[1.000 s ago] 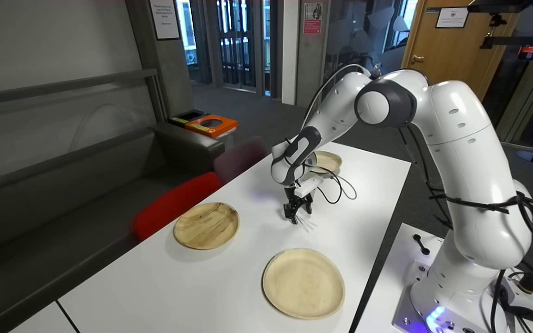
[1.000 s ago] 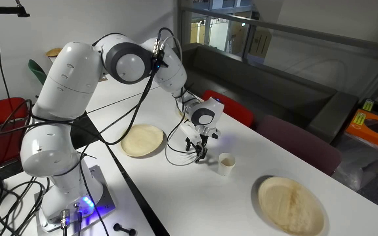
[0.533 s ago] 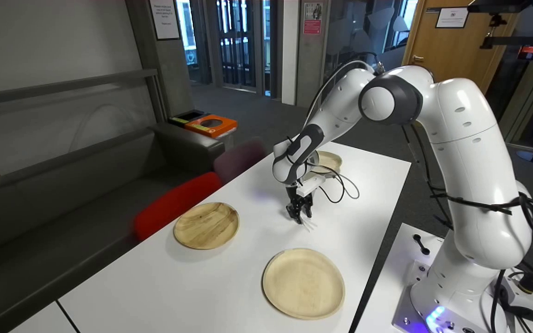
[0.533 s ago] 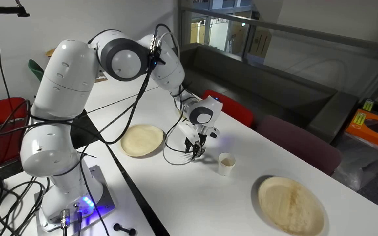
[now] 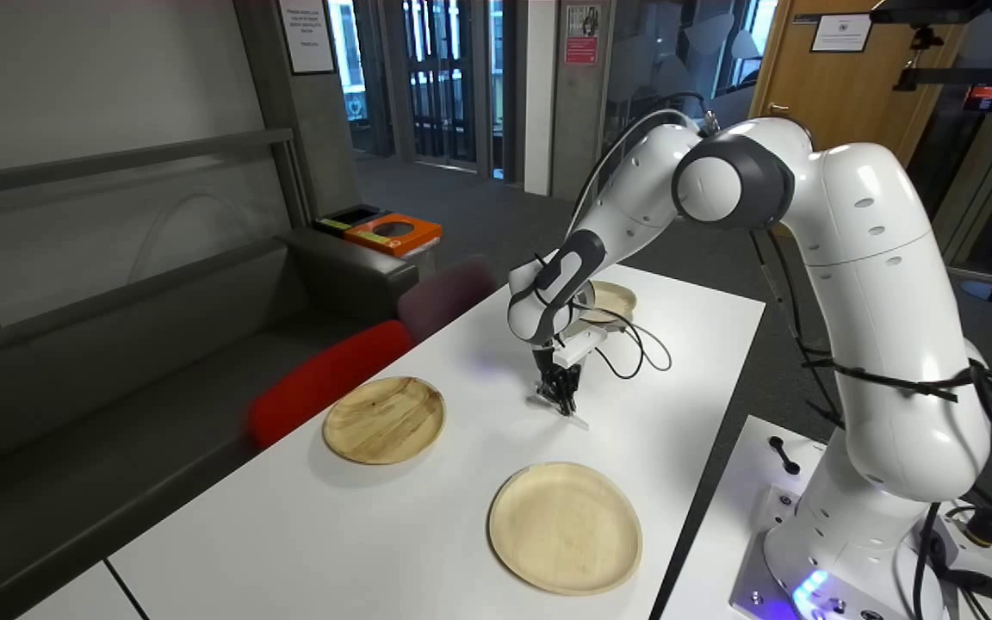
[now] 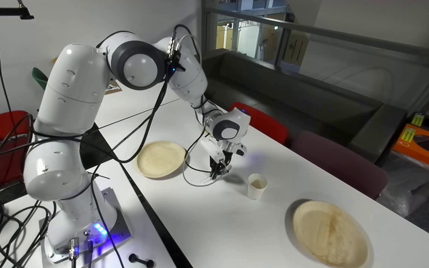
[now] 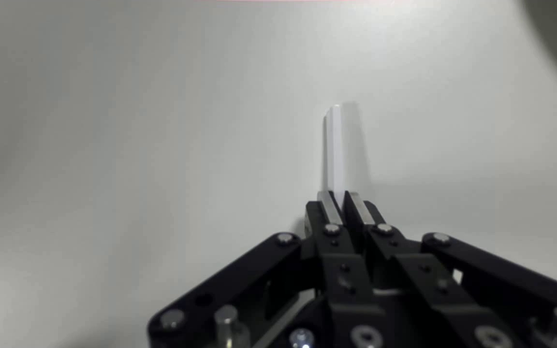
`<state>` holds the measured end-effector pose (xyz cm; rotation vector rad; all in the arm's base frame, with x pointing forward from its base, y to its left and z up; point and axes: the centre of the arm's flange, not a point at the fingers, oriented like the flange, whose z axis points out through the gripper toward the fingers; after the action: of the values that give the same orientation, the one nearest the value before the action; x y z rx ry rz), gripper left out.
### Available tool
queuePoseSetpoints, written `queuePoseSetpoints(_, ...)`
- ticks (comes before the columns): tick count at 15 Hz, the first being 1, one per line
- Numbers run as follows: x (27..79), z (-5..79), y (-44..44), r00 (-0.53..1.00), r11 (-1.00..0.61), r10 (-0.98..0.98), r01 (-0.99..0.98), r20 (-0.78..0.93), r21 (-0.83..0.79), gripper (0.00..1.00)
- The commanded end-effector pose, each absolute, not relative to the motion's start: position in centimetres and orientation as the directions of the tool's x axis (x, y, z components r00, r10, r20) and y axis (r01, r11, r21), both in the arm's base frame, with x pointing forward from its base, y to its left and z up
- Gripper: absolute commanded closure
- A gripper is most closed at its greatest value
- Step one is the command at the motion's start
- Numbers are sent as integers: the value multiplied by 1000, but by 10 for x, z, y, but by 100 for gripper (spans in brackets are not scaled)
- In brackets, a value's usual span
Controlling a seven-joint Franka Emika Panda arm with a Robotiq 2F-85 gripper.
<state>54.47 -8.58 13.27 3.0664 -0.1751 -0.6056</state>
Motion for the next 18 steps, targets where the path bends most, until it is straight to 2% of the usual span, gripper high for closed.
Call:
queuePoseSetpoints(1,530,141,-82,927,-995,-102,-99,-361,26,98)
queuePoseSetpoints(3,530,141,-83,927,-995,-102,-99,-361,26,98)
queuePoseSetpoints(5,530,141,-83,927,-995,-102,-99,-362,26,66)
queuePoseSetpoints(14,530,140,-85,924,-995,-103,-101,-368,24,2)
queuePoseSetpoints(15,530,139,-85,924,-995,-102,-100,-368,24,0)
queuePoseSetpoints(17,530,139,-85,924,-995,-101,-99,-368,24,32)
queuePoseSetpoints(18,530,139,-85,924,-995,-101,-99,-369,24,34)
